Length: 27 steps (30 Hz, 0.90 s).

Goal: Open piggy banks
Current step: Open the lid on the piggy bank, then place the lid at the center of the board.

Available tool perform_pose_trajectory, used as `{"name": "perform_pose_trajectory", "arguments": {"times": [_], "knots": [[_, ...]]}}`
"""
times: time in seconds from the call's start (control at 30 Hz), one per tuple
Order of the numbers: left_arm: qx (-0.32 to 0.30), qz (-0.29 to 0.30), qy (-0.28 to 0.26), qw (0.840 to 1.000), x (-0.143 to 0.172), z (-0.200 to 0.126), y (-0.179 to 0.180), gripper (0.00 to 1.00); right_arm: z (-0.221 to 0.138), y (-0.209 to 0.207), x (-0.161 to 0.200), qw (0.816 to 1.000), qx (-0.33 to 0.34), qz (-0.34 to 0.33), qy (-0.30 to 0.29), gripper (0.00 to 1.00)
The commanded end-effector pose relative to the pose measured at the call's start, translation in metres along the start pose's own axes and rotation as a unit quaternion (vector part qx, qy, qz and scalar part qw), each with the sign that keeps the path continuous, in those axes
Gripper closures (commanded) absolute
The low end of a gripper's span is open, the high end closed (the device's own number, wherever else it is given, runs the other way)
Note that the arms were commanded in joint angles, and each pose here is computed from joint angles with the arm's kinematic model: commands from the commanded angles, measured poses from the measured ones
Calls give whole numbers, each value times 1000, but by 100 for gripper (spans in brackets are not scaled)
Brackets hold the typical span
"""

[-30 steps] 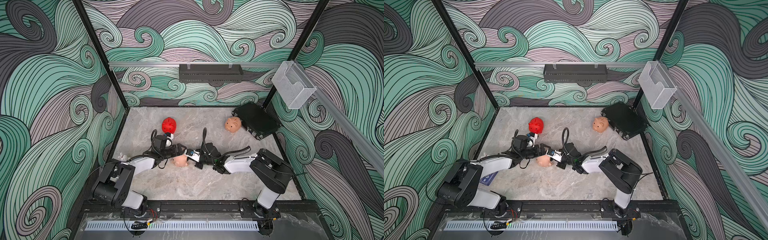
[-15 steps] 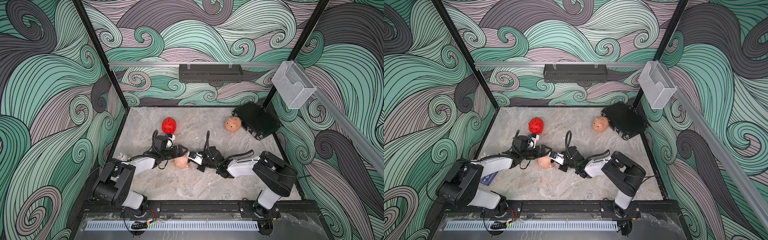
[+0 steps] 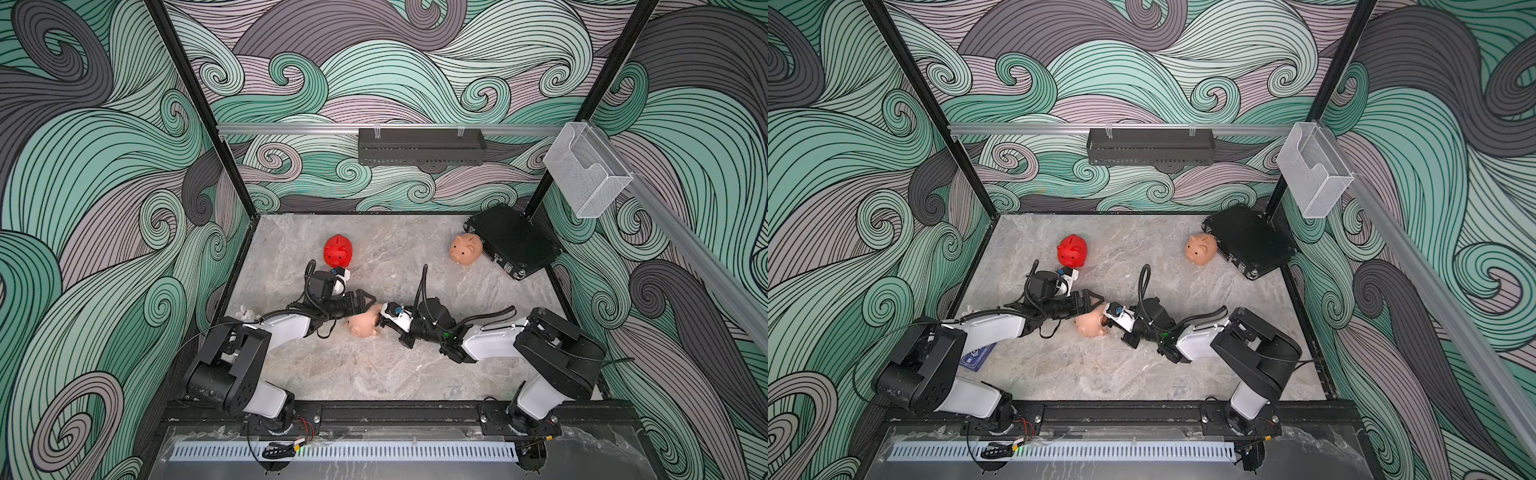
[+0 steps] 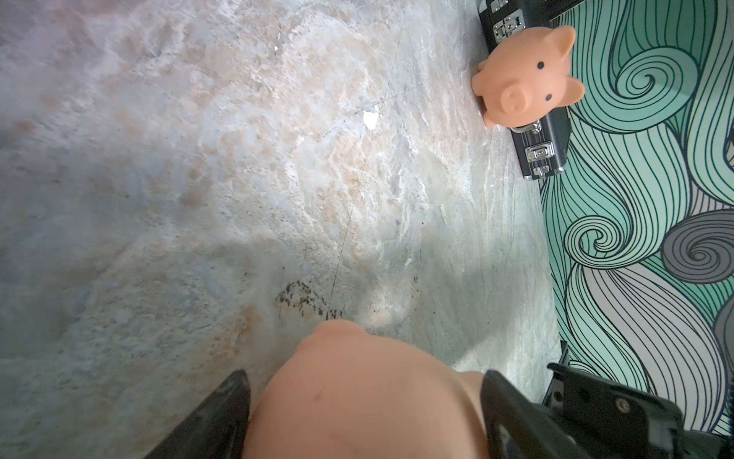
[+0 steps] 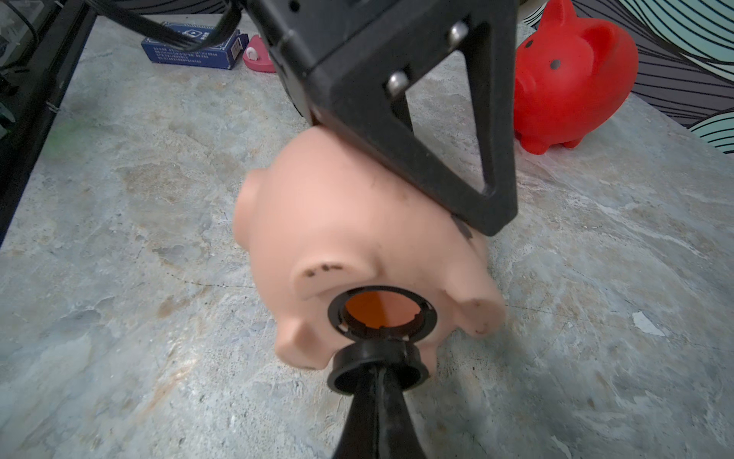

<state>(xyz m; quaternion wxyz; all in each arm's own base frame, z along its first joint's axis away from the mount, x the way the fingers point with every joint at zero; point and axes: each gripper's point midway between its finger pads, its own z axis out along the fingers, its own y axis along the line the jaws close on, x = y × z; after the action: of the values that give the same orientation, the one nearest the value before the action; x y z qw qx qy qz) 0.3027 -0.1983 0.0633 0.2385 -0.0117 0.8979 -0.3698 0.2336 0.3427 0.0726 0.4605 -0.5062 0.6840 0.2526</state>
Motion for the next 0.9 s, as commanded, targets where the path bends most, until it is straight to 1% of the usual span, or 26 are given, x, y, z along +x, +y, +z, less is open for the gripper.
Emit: {"name": "perform_pose_trajectory", "arguments": {"times": [0.0,0.07,0.1,0.17,0.23,0.3,0.37,0.4,0.43,0.47,0.5,0.53,0.57,0.6,0.73,0.83,0.87], "knots": [[-74,-51,115,989,70,2,43,14,-10,-11,-16,998,34,42,-26,100],[-73,-53,111,990,67,1,41,14,-19,-18,-18,995,58,84,-26,100],[-74,-54,108,990,66,1,41,14,-25,-24,-17,989,77,121,-25,100],[-76,-54,100,991,62,0,40,14,-34,-32,-14,977,102,185,-14,100],[-83,-54,98,990,60,-1,40,14,-42,-38,-6,961,128,245,15,100],[-85,-50,100,990,57,0,40,14,-54,-45,9,933,171,310,72,100],[-91,-42,100,990,54,-1,39,14,-70,-45,20,909,196,340,142,100],[-93,-40,99,990,54,-2,39,14,-78,-42,24,901,199,347,169,100],[-95,-39,97,990,52,-2,39,14,-86,-40,28,893,206,355,186,100],[-96,-39,96,990,52,-3,40,14,-98,-41,32,879,226,370,198,100],[-94,-37,95,990,52,-3,38,14,-113,-44,40,859,255,387,215,100],[-94,-37,95,990,52,-3,38,14,-123,-45,44,846,274,399,225,100],[-94,-37,96,990,53,-3,38,14,-133,-43,48,833,285,410,238,100],[-93,-37,95,990,52,-2,39,14,-140,-39,50,825,284,420,248,100],[-93,-40,95,990,52,-1,38,14,-151,-21,50,815,246,443,283,100],[-92,-40,94,991,51,-1,37,14,-149,-15,50,819,200,445,301,100],[-92,-40,95,990,51,-1,37,14,-148,-14,52,818,184,448,310,100]]}}
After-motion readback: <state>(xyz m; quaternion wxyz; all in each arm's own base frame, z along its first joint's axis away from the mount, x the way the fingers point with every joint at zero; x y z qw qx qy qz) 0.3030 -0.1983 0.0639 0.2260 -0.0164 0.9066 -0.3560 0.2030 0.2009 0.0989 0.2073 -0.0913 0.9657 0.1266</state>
